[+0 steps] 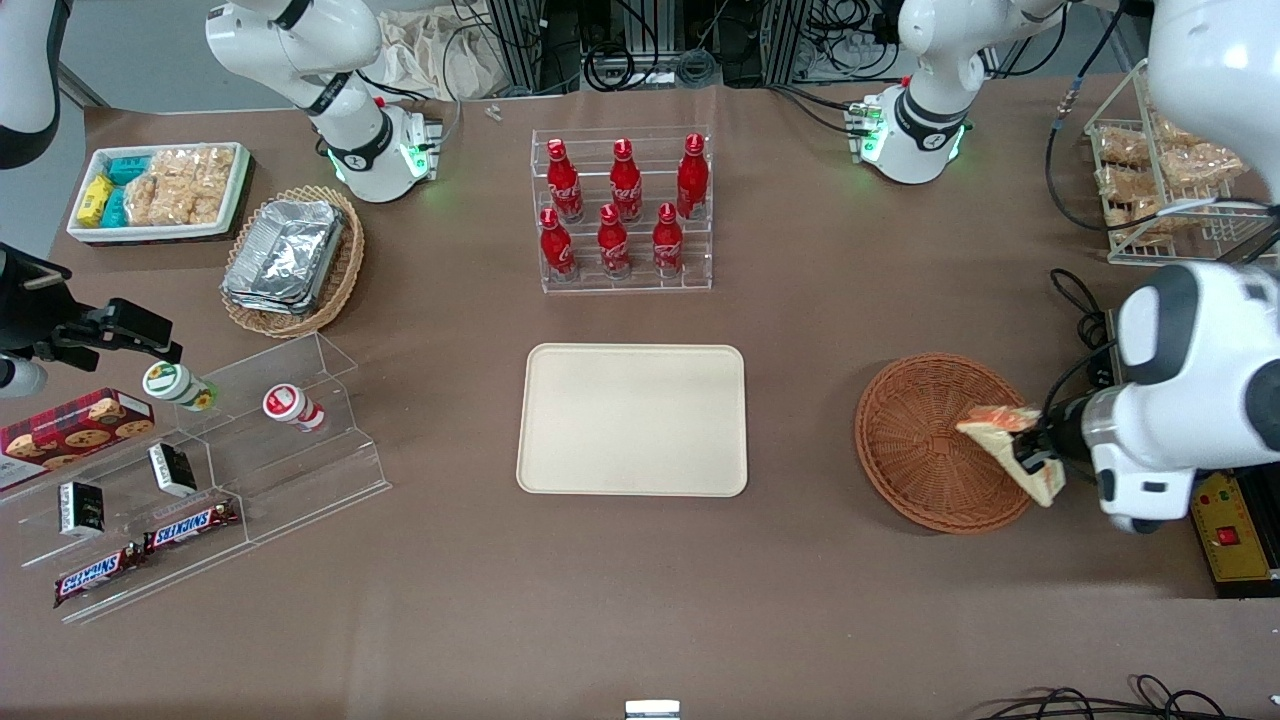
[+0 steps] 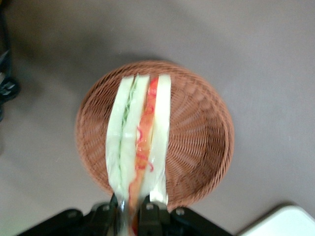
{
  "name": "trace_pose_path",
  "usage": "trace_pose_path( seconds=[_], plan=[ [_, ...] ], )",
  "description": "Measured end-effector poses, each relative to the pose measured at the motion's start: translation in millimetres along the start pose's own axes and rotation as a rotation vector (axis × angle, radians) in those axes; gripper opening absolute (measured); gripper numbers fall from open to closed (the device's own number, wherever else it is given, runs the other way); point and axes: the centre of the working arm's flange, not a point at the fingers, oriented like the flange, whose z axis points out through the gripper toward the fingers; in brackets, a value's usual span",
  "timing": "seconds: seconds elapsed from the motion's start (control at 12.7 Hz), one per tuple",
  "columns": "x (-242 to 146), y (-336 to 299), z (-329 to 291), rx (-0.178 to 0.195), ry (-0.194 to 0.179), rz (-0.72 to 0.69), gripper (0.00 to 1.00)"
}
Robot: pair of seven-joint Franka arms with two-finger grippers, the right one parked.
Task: Place sandwich from basket to tray
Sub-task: 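Lift the sandwich out of the basket and carry it toward the tray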
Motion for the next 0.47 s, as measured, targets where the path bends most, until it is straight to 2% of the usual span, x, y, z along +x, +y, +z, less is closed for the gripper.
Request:
trace_pose_path(
  seconds=[0.16,0.32,0.47],
  plan=[
    [-23.0,-1.9,-40.4,0.003,0.015,0.051,0.16],
    [-60.3,15.8,-67.3,-0.014,0.036,0.16,0.15],
    [-107.7,50.3,-75.9,-0.034,0.034,0.286,0.15]
  ],
)
